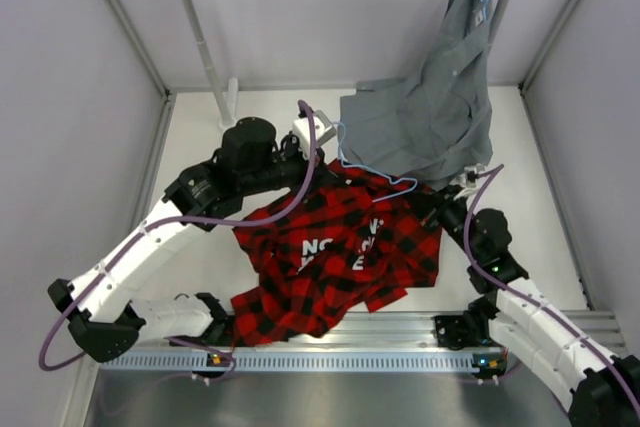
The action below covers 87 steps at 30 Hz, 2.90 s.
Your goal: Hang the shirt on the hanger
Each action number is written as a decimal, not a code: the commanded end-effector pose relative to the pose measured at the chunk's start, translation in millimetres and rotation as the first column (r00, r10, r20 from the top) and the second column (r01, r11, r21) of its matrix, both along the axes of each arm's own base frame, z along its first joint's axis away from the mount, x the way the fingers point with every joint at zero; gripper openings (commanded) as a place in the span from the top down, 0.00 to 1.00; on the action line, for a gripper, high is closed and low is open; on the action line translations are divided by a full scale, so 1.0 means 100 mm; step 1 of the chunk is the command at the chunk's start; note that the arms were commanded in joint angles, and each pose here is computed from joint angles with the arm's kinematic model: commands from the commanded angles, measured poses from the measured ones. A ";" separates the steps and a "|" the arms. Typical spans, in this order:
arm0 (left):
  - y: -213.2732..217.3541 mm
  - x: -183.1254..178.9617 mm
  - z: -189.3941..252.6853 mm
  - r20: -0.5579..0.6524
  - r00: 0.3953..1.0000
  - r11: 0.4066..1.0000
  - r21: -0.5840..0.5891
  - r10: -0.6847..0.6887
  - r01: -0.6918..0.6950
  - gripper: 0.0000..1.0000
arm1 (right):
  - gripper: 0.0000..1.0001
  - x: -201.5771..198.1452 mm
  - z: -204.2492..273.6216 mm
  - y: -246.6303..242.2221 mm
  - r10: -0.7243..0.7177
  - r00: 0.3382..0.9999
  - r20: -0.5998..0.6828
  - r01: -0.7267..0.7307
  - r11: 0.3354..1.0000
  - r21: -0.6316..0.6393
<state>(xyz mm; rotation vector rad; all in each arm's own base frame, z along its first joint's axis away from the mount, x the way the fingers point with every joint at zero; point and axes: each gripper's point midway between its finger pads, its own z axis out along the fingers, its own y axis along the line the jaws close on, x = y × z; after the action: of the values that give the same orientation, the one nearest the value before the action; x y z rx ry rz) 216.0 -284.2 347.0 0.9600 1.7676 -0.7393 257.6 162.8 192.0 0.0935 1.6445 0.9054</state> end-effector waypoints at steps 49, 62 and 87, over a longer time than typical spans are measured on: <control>-0.64 0.33 1.24 0.171 0.982 0.958 -0.261 -0.076 0.119 1.00 | 0.94 -0.91 1.26 0.94 0.345 0.934 0.094 -0.342 0.938 -0.046; -0.41 -0.13 0.68 0.289 0.924 0.932 -0.189 -0.248 0.310 1.00 | 0.51 -1.29 1.49 0.18 0.342 0.914 0.219 -0.293 0.928 -0.229; -0.45 -0.79 0.23 0.198 0.788 0.765 -0.191 -0.583 0.615 1.00 | 0.49 -1.22 2.38 0.81 0.755 0.588 0.291 -0.617 0.651 -0.442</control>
<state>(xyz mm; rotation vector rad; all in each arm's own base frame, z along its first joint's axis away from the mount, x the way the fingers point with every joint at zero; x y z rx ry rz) 140.7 -327.7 345.9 1.3816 1.3375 -1.2418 157.4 246.1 405.3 -0.9370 1.4771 1.0789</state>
